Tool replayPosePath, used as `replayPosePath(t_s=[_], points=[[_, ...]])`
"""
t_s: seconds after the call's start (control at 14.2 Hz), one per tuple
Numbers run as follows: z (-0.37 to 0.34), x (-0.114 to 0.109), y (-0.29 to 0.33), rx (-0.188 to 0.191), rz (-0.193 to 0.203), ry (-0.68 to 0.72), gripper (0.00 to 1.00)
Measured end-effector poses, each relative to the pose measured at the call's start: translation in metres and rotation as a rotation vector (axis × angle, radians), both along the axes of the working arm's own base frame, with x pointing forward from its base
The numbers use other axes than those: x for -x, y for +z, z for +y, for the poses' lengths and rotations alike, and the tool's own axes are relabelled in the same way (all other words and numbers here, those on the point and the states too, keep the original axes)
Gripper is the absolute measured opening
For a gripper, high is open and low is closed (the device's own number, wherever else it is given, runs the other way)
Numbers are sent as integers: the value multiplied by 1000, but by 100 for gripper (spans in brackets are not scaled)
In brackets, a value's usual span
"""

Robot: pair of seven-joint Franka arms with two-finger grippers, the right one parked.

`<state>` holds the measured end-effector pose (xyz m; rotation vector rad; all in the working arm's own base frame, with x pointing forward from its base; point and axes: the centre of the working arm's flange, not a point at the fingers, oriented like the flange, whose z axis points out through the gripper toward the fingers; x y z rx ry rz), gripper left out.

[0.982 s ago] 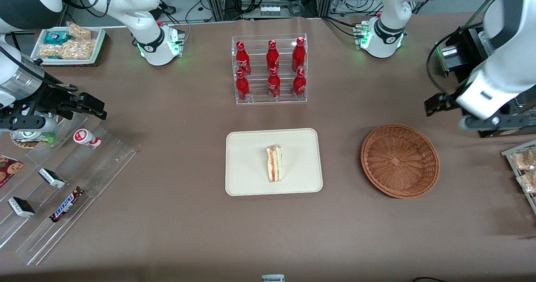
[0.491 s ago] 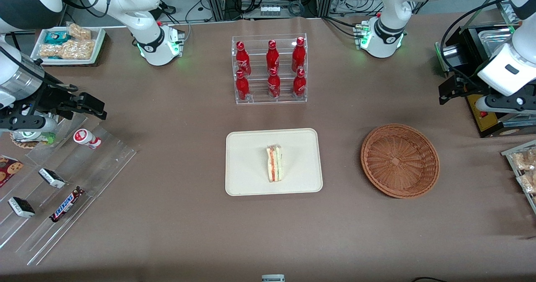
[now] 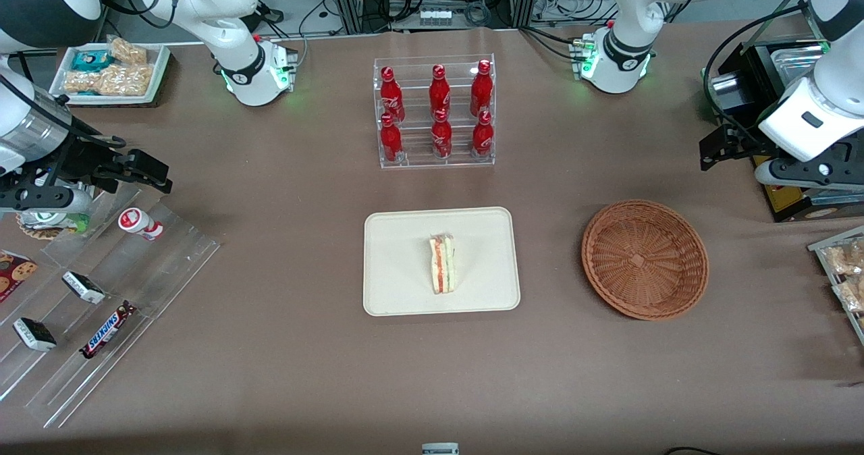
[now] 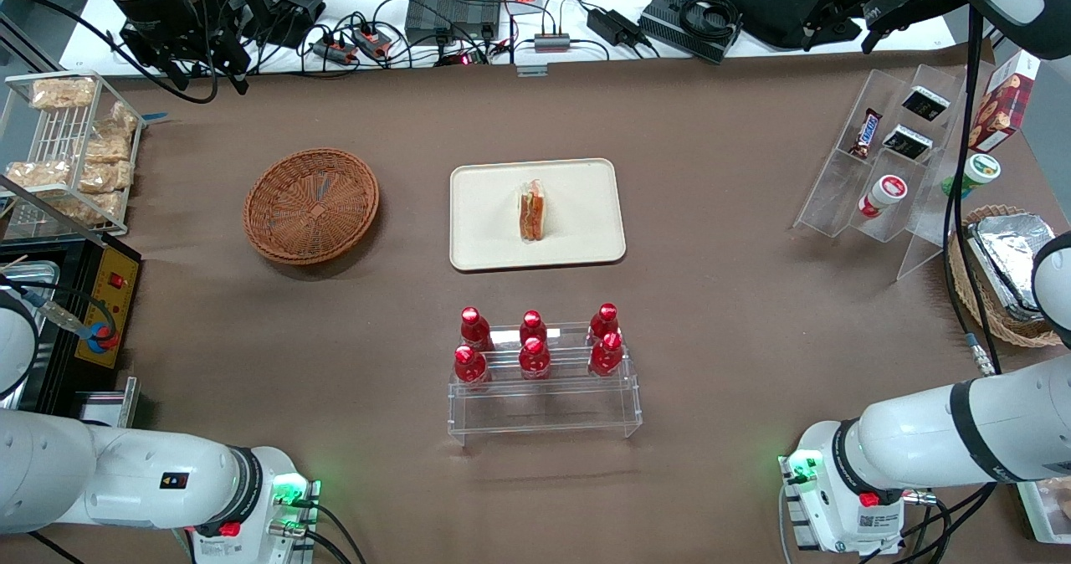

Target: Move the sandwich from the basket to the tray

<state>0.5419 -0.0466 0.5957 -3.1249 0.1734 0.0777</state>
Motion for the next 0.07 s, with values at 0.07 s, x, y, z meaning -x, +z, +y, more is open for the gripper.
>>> replayPosePath(t_s=[0.07], points=[[0,0,-1,0,2,-1,100]])
